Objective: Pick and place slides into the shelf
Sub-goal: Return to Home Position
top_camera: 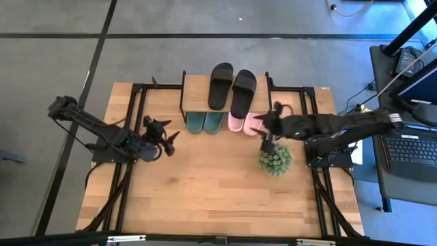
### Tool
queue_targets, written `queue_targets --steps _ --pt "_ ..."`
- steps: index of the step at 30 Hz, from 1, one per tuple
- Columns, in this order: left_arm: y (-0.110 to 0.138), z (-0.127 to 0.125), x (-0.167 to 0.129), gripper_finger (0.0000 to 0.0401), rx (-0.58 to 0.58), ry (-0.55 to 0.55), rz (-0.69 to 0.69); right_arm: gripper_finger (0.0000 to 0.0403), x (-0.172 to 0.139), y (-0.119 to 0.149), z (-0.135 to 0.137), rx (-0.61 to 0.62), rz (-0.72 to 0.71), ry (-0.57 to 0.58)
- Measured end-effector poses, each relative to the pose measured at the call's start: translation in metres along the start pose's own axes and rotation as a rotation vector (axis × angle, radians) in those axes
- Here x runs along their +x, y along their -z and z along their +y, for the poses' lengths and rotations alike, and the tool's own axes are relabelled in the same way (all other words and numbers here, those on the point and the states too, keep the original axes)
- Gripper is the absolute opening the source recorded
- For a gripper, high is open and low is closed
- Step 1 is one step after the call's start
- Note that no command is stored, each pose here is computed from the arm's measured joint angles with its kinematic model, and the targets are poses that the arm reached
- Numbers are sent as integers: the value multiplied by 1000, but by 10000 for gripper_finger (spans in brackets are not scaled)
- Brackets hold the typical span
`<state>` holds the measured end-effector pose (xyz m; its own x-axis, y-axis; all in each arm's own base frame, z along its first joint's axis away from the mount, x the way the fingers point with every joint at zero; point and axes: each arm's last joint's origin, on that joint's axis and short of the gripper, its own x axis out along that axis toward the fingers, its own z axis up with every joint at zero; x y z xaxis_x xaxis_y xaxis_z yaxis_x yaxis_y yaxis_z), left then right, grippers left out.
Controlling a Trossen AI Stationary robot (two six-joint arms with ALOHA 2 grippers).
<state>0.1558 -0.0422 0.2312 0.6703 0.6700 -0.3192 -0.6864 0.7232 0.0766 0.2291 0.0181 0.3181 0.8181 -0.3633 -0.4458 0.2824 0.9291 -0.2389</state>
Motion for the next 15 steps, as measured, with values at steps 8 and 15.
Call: queue_targets --steps 8,15 --pt "-24 30 -2 273 -68 38 -44 208 -30 41 -34 63 -100 84" --pt "-28 53 -9 273 -74 72 -122 208 -48 75 -50 80 -183 126"
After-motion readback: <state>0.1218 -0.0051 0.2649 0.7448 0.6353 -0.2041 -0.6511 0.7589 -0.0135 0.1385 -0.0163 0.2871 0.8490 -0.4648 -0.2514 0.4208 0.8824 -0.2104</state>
